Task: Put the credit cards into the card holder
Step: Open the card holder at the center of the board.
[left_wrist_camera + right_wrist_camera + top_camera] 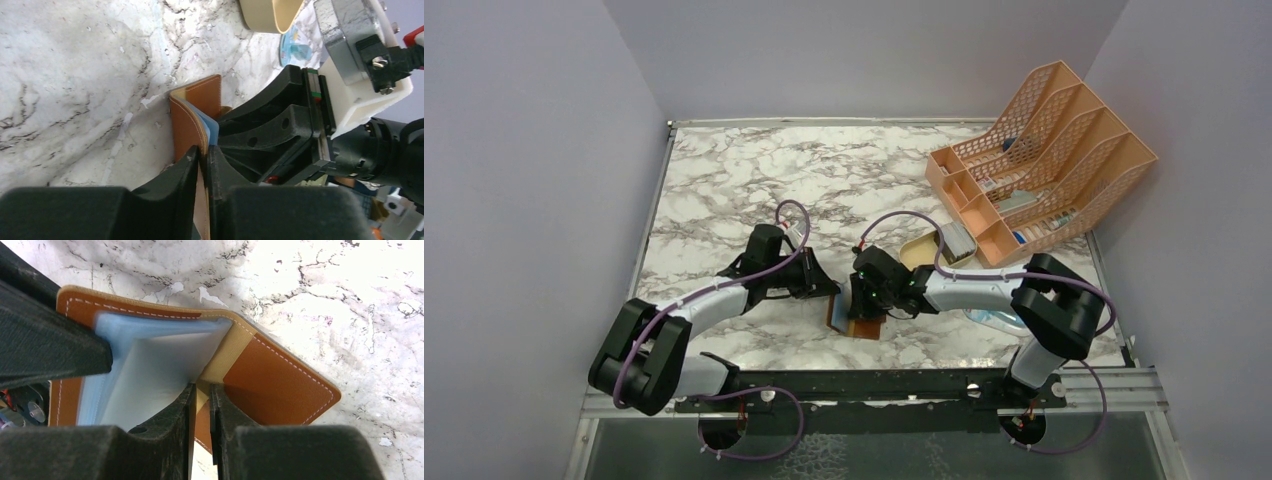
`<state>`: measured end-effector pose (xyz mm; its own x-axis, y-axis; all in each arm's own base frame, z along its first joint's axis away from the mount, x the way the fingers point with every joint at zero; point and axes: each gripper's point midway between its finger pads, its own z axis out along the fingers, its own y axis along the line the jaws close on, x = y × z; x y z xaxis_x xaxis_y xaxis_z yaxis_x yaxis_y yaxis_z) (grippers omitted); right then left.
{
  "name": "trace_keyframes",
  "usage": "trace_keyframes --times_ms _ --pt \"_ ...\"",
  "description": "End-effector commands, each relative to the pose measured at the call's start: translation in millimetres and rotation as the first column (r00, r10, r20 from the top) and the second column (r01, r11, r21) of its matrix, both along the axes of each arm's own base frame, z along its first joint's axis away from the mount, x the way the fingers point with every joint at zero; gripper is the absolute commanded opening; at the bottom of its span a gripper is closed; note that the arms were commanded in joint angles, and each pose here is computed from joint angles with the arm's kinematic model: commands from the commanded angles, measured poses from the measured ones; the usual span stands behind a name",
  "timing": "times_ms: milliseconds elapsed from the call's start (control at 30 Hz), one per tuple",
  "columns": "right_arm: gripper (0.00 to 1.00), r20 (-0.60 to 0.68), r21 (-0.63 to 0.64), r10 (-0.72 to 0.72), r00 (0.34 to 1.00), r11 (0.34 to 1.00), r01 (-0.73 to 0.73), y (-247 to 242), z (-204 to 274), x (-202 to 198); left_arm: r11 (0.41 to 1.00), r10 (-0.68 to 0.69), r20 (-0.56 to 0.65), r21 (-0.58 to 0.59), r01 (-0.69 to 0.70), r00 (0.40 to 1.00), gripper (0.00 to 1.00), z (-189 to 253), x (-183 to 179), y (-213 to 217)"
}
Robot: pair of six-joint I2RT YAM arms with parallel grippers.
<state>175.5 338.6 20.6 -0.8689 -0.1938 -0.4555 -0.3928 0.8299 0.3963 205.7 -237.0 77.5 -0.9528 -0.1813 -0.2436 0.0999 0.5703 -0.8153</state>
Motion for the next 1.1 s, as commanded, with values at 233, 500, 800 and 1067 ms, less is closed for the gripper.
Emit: trace_keyframes --times_ms 233,500,800,1067 --pt "0.17 -0.002 0.003 0.022 1.0 1.0 -0.022 -1 -6 -6 0.994 -0.026 0.05 -0.102 0.031 0.998 0.0 22 -3 -10" --pt "0.33 0.002 0.043 0.0 1.0 0.999 0.0 1 23 -5 1.0 0.016 0.057 0.001 -0.016 0.998 0.0 13 3 1" --pt "0.65 -0.011 0.203 -0.039 0.999 0.978 0.041 19 75 -6 0.999 0.038 0.061 0.016 -0.039 0.997 0.0 20 5 3" --pt "0.68 -0.053 0.169 -0.037 0.998 0.985 0.046 29 61 -3 0.999 0.033 0.056 0.019 -0.034 0.998 0.0 20 3 3"
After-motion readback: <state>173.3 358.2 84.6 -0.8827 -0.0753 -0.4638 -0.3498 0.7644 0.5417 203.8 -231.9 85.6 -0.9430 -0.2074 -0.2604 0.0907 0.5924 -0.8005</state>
